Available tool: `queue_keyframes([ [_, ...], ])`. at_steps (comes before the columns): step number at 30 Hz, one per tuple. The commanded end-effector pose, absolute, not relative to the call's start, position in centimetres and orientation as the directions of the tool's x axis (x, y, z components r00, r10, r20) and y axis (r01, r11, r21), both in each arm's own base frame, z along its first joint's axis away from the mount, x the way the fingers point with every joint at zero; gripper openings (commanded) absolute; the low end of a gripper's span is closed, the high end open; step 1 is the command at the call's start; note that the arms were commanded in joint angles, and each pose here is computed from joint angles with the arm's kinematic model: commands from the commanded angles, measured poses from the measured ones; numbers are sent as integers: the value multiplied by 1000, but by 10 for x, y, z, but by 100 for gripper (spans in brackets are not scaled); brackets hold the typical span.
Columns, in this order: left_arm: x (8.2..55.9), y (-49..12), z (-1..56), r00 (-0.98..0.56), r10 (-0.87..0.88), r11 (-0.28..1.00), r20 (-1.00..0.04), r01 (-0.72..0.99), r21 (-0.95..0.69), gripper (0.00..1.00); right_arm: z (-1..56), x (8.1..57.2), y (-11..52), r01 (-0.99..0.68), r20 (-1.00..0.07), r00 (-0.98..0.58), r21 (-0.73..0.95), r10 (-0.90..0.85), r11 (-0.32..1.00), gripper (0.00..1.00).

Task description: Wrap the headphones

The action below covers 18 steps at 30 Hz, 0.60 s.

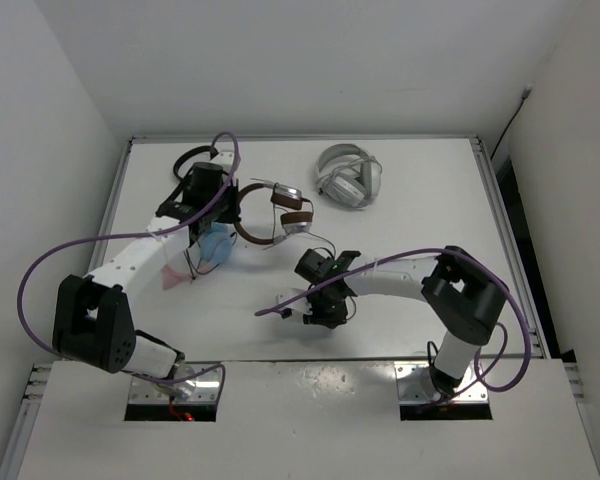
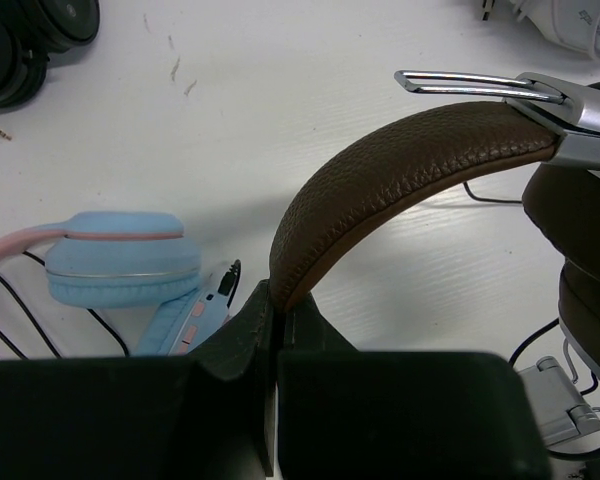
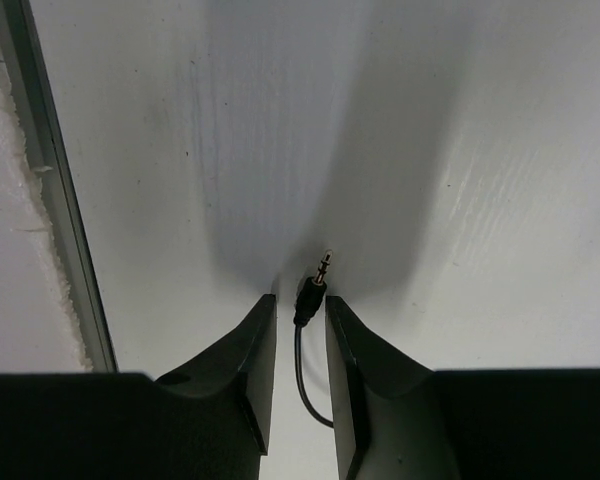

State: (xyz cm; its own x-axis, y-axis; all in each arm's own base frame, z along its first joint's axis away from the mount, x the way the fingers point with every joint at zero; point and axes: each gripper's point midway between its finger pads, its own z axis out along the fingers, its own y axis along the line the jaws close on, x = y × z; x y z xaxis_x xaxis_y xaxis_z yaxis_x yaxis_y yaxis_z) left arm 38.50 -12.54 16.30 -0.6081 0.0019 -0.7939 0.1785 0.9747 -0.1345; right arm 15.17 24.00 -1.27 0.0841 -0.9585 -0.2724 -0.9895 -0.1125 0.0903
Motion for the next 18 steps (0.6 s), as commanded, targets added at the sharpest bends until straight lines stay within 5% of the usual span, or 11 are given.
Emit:
queue_keyframes([
  [1,400,-129,186,-540,-49,967,-840,185,-175,0,-5,167,257,-995,-313,77,41,-947,-94,26],
  [10,399,-126,182,-548,-51,967,-835,182,-179,0,-18,163,252,-997,-257,51,50,-965,-66,23],
  [18,399,-128,179,-557,-49,965,-829,188,-183,0,-23,161,249,-994,-211,43,88,-977,-62,4],
])
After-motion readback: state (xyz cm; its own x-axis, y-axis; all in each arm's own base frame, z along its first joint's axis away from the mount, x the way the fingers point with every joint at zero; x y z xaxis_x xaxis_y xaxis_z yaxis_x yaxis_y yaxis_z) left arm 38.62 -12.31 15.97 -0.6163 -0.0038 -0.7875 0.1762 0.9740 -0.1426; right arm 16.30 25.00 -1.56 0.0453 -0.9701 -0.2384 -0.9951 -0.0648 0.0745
